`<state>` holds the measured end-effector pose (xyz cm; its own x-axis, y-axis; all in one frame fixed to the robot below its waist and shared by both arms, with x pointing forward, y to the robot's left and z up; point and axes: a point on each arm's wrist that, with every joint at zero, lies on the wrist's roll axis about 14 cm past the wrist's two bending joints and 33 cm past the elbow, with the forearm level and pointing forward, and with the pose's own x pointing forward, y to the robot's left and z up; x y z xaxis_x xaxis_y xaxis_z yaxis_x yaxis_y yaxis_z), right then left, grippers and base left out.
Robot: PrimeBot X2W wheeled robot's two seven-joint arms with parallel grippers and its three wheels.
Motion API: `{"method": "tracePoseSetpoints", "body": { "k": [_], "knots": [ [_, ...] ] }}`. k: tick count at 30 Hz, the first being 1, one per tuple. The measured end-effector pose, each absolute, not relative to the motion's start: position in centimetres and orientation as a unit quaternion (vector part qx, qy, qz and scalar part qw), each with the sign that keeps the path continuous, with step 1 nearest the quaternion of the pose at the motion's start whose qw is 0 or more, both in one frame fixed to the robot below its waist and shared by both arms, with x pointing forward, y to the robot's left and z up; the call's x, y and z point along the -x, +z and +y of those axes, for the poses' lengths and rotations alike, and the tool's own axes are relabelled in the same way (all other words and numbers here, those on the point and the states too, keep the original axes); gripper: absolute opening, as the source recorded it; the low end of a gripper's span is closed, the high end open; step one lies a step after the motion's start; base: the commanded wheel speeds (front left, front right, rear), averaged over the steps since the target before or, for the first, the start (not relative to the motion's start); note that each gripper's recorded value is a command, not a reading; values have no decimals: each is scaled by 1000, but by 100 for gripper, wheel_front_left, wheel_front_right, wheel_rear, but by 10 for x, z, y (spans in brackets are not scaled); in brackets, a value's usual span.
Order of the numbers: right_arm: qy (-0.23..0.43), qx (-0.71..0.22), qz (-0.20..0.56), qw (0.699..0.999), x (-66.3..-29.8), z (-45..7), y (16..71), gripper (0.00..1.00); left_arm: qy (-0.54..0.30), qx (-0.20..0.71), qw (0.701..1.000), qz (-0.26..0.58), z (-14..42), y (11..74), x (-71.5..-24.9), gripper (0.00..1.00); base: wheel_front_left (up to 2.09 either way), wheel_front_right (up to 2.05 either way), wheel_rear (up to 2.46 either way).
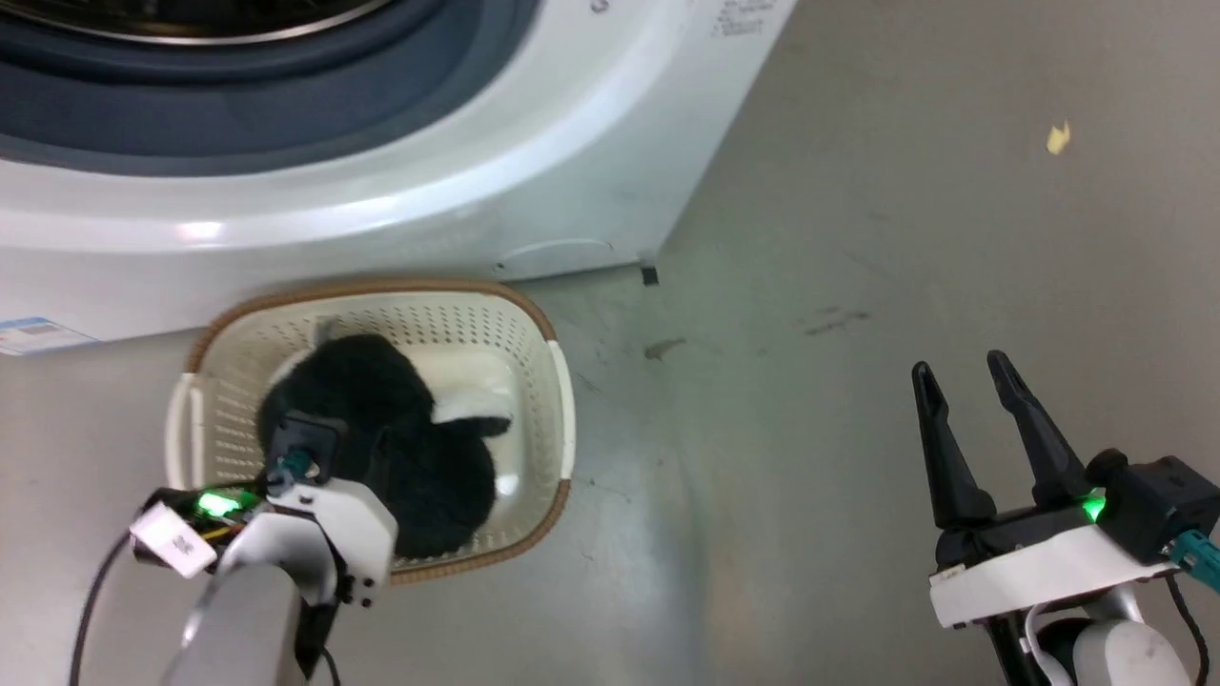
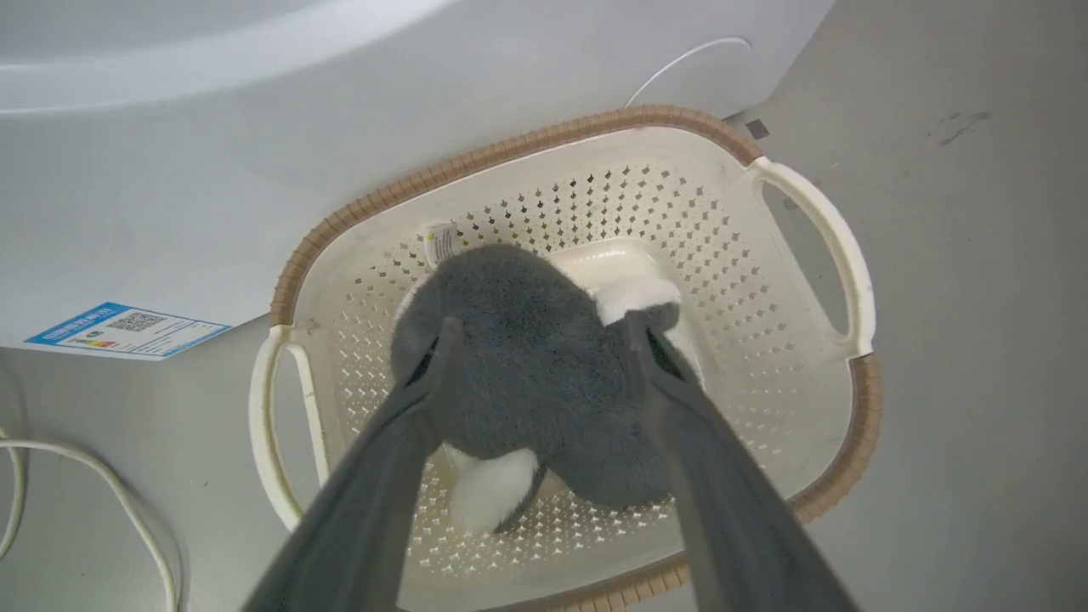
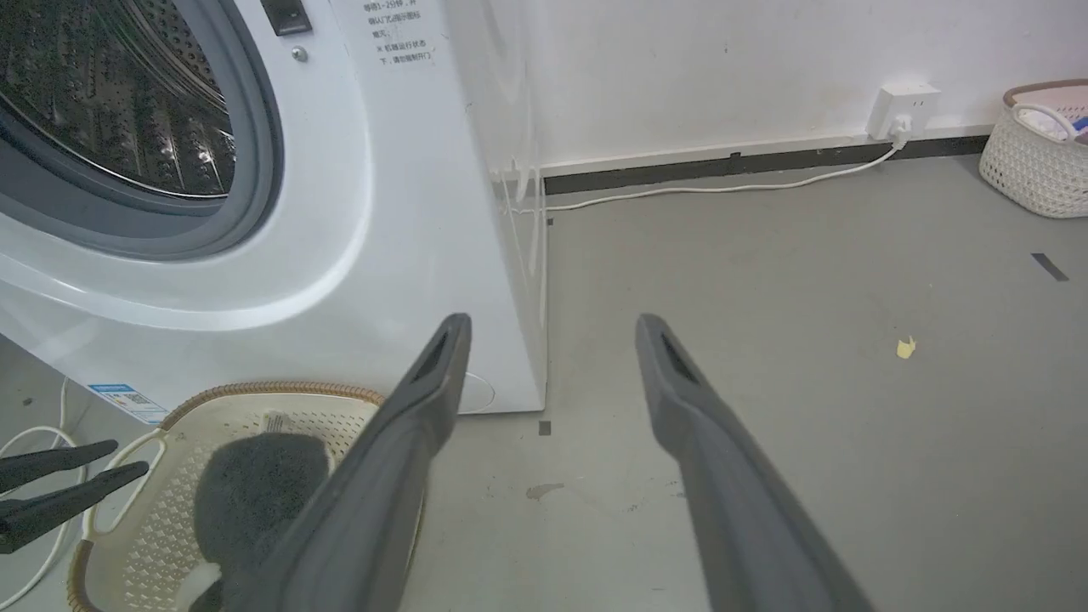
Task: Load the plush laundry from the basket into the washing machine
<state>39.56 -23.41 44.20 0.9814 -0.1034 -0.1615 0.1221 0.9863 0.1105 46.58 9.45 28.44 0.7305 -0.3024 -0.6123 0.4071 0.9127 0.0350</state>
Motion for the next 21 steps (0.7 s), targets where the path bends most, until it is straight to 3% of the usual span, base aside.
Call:
{"method": "tracePoseSetpoints", "body": {
  "k": [7, 21],
  "knots": [
    [-71, -67, 94, 991, -395, -241, 427, 100, -218, -107, 887, 394, 90, 237, -460, 100, 0, 0, 0],
    [-101, -74, 129, 984, -392, -255, 396, 100, -239, -142, 834, 477, 85, 176, -475, 100, 0, 0, 0]
  ]
}}
